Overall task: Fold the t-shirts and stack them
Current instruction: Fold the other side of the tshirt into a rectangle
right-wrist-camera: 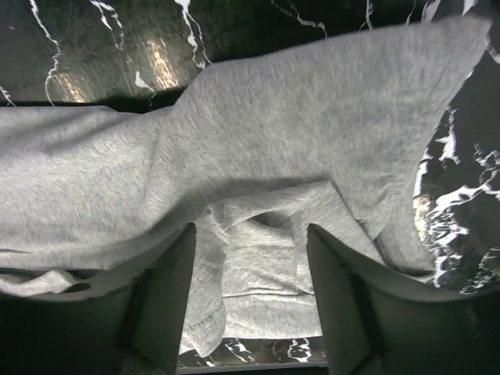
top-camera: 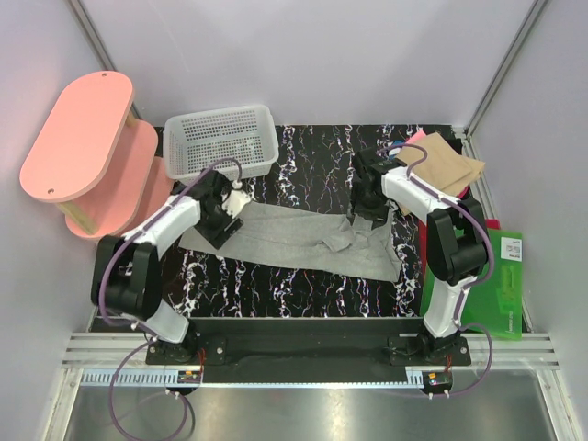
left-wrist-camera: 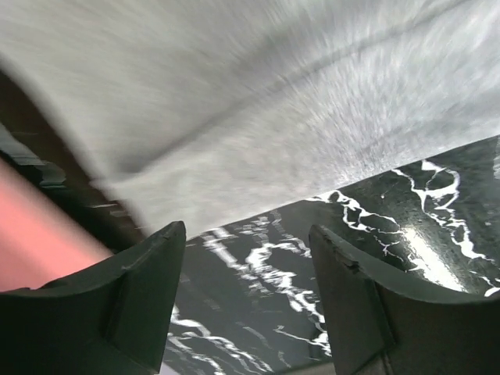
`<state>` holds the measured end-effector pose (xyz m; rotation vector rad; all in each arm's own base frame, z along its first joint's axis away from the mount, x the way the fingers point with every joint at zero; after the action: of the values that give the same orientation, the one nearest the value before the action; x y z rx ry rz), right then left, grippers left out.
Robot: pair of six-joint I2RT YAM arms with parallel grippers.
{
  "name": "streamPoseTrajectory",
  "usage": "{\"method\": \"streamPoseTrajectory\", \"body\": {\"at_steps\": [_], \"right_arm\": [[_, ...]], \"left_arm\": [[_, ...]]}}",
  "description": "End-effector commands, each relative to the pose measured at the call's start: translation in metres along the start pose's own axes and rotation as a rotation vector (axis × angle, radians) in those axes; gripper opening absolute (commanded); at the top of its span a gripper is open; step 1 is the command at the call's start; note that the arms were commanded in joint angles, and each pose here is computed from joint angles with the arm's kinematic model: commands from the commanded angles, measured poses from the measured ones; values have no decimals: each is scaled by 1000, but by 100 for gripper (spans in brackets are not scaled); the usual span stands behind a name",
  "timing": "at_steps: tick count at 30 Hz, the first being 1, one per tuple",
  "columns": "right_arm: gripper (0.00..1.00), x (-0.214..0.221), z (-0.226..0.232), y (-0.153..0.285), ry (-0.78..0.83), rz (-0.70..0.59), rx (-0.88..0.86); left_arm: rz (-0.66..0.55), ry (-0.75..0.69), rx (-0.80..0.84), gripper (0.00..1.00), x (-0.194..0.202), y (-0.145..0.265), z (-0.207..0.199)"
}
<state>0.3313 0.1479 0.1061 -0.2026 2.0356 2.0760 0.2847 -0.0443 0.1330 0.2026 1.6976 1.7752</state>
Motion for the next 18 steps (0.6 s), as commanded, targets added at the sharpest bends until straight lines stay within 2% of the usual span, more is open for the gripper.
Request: {"method": "streamPoseTrajectory", "body": {"at_steps": [1,3,7,8,14,18], "right_arm": [[72,-18,0,18,8,-58,-4],[77,-23,-6,25,8,-94,29],[77,-18,-15,49,9,-130,43],[77,-14,-13,65,13,-167,12],[73,44,-5,93,94,-190,-145],[72,79,27,102,220,-176,-281]], "left_arm": [[100,23,-2,68,16,-34,1],[114,20,-23,68,16,-42,4],[136,24,-38,67,20,-51,9],[138,24,-38,67,20,-52,9],[149,27,-39,66,28,-54,10],[150,30,-42,66,30,-53,10]]}}
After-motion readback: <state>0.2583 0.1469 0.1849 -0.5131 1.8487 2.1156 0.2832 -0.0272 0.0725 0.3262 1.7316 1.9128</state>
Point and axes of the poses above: each gripper's point midway between its finger pads, its own y axis back along the fingers, its own z axis along the line the jaws close on, x = y × z, the point moved 5 cm from there along y, back along the fingers, and after that the axes turned 9 degrees about y, right-handed, at the moved point
